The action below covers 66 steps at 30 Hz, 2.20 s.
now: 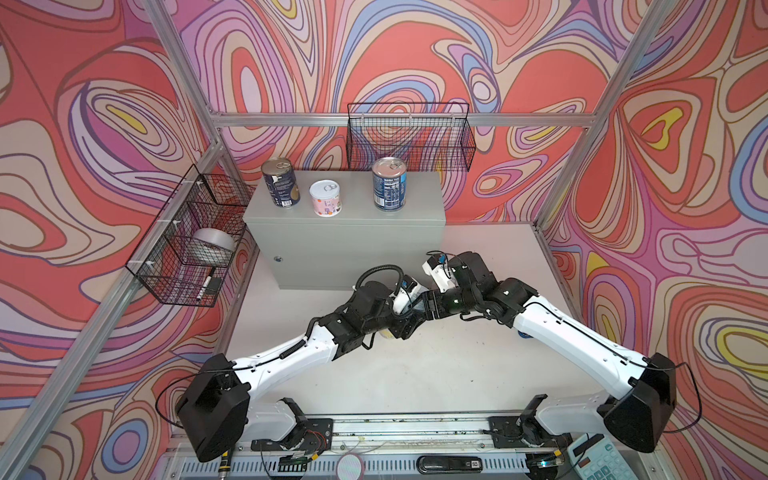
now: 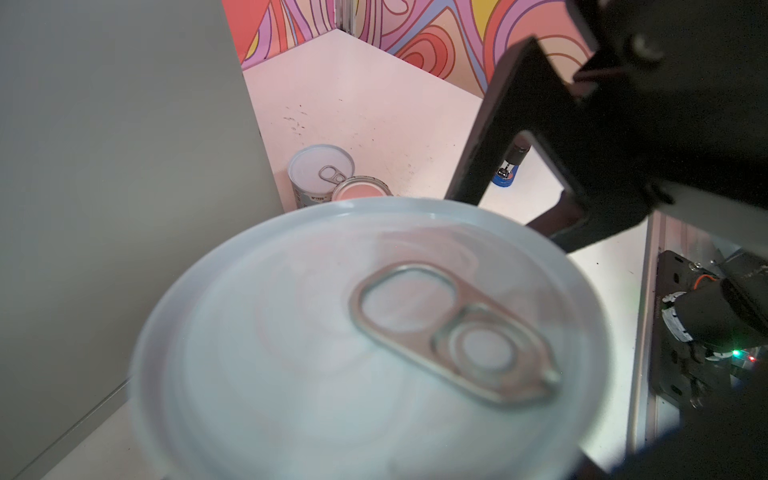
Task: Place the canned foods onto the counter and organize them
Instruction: 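Open the right gripper and draw it back from the teal can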
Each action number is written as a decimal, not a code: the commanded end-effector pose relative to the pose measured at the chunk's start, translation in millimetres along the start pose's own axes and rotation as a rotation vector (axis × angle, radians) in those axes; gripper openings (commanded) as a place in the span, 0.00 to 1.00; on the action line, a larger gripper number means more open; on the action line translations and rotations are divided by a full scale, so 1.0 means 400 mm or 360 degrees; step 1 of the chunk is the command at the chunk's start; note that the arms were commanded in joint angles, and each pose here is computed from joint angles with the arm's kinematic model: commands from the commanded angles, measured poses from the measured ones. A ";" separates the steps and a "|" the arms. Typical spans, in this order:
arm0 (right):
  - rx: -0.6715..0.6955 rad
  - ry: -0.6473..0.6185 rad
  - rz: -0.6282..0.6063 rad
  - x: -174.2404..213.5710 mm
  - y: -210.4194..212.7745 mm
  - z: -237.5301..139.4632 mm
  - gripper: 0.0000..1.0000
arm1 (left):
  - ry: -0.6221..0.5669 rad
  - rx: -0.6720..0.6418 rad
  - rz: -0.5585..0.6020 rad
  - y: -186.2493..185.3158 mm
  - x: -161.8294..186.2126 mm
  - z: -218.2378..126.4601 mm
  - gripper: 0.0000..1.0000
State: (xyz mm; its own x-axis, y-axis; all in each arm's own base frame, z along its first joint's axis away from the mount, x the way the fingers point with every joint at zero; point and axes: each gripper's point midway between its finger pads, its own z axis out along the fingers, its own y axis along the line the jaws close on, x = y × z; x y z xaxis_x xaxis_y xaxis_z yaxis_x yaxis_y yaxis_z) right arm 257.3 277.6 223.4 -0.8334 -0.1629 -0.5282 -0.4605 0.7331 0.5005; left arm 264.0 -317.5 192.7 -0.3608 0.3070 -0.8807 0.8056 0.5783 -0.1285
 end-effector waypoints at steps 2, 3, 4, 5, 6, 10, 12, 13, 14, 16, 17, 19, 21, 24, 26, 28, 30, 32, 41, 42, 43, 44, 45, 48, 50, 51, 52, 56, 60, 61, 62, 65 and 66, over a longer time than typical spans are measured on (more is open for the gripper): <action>-0.0104 0.0027 -0.0098 0.006 0.045 -0.004 0.46 | -0.0314 0.0027 0.0063 -0.014 -0.130 -0.034 0.62; -0.0091 0.0022 -0.0102 0.006 0.043 -0.005 0.46 | -0.0318 0.0027 0.0060 -0.014 -0.129 -0.034 0.62; -0.0082 0.0015 -0.0104 0.003 0.040 -0.008 0.47 | -0.0321 0.0025 0.0057 -0.013 -0.129 -0.034 0.63; -0.0079 0.0015 -0.0106 0.004 0.040 -0.009 0.47 | -0.0322 0.0022 0.0052 -0.012 -0.128 -0.034 0.63; -0.0077 0.0013 -0.0112 0.003 0.040 -0.011 0.47 | -0.0321 0.0023 0.0051 -0.013 -0.128 -0.033 0.62; -0.0066 -0.0017 -0.0128 -0.005 0.045 -0.029 0.51 | -0.0303 0.0013 0.0029 -0.008 -0.126 -0.027 0.62; -0.0033 -0.0032 -0.0137 -0.006 0.037 -0.035 0.53 | -0.0317 0.0011 0.0019 -0.007 -0.129 -0.027 0.61; -0.0017 -0.0044 -0.0141 -0.008 0.033 -0.039 0.54 | -0.0324 0.0007 0.0017 -0.006 -0.130 -0.026 0.61; -0.0008 -0.0051 -0.0142 -0.008 0.030 -0.041 0.54 | -0.0328 0.0007 0.0016 -0.006 -0.131 -0.025 0.61; -0.0014 -0.0063 -0.0147 -0.007 0.030 -0.043 0.57 | -0.0340 0.0013 0.0016 -0.007 -0.135 -0.024 0.60; -0.0023 -0.0071 -0.0150 -0.007 0.033 -0.044 0.58 | -0.0345 0.0012 0.0014 -0.007 -0.137 -0.024 0.60; -0.0035 -0.0088 -0.0159 -0.007 0.036 -0.048 0.60 | -0.0355 0.0009 0.0013 -0.006 -0.141 -0.024 0.59; -0.0028 -0.0111 -0.0162 -0.010 0.034 -0.054 0.61 | -0.0363 0.0012 0.0015 -0.007 -0.145 -0.026 0.59; -0.0004 -0.0137 -0.0166 -0.013 0.029 -0.061 0.67 | -0.0367 0.0025 0.0019 -0.011 -0.150 -0.030 0.59; -0.0006 -0.0145 -0.0175 -0.014 0.030 -0.062 0.68 | -0.0367 0.0023 0.0020 -0.012 -0.153 -0.032 0.57; -0.0010 -0.0149 -0.0178 -0.016 0.030 -0.061 0.68 | -0.0376 0.0022 0.0019 -0.011 -0.155 -0.033 0.57; -0.0012 -0.0155 -0.0183 -0.017 0.030 -0.060 0.69 | -0.0384 0.0026 0.0020 -0.012 -0.157 -0.034 0.56; -0.0011 -0.0161 -0.0191 -0.017 0.030 -0.060 0.69 | -0.0390 0.0030 0.0017 -0.013 -0.159 -0.034 0.56; -0.0021 -0.0233 -0.0213 -0.026 0.034 -0.077 0.76 | -0.0388 0.0036 0.0017 -0.015 -0.161 -0.035 0.56; -0.0027 -0.0236 -0.0217 -0.026 0.036 -0.077 0.76 | -0.0389 0.0042 0.0021 -0.017 -0.162 -0.035 0.56; -0.0025 -0.0238 -0.0218 -0.027 0.035 -0.077 0.76 | -0.0390 0.0042 0.0021 -0.017 -0.162 -0.036 0.56; -0.0022 -0.0241 -0.0218 -0.027 0.034 -0.077 0.76 | -0.0390 0.0042 0.0022 -0.017 -0.162 -0.037 0.56; -0.0016 -0.0242 -0.0218 -0.027 0.032 -0.077 0.76 | -0.0393 0.0041 0.0022 -0.017 -0.164 -0.038 0.56; -0.0017 -0.0246 -0.0220 -0.028 0.033 -0.078 0.76 | -0.0400 0.0035 0.0023 -0.017 -0.167 -0.042 0.55; -0.0017 -0.0255 -0.0224 -0.030 0.034 -0.083 0.76 | -0.0403 0.0034 0.0026 -0.017 -0.169 -0.043 0.55; -0.0013 -0.0262 -0.0226 -0.030 0.034 -0.086 0.76 | -0.0406 0.0034 0.0024 -0.017 -0.171 -0.045 0.55; -0.0006 -0.0273 -0.0227 -0.032 0.033 -0.090 0.76 | -0.0407 0.0034 0.0028 -0.017 -0.172 -0.046 0.54; 0.0010 -0.0292 -0.0236 -0.034 0.030 -0.096 0.76 | -0.0413 0.0037 0.0037 -0.019 -0.176 -0.047 0.54; 0.0018 -0.0291 -0.0229 -0.034 0.027 -0.095 0.76 | -0.0415 0.0046 0.0033 -0.021 -0.180 -0.047 0.53; 0.0022 -0.0302 -0.0231 -0.035 0.027 -0.100 0.76 | -0.0415 0.0049 0.0031 -0.022 -0.180 -0.047 0.53; 0.0028 -0.0314 -0.0232 -0.039 0.027 -0.104 0.76 | -0.0414 0.0050 0.0028 -0.022 -0.180 -0.047 0.53; 0.0052 -0.0343 -0.0229 -0.043 0.022 -0.113 0.76 | -0.0415 0.0050 0.0025 -0.022 -0.181 -0.048 0.53; 0.0054 -0.0349 -0.0231 -0.044 0.021 -0.115 0.76 | -0.0416 0.0048 0.0025 -0.021 -0.182 -0.049 0.53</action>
State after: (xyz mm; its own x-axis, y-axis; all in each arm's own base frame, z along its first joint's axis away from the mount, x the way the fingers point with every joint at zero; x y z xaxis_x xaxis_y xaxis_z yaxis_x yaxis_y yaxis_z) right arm 255.1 259.6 260.2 -0.7023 -0.1344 -0.6991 -0.5443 0.7342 0.4057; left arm 269.9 -326.2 216.1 -0.3139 0.2115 -0.9256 0.8100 0.5682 -0.1449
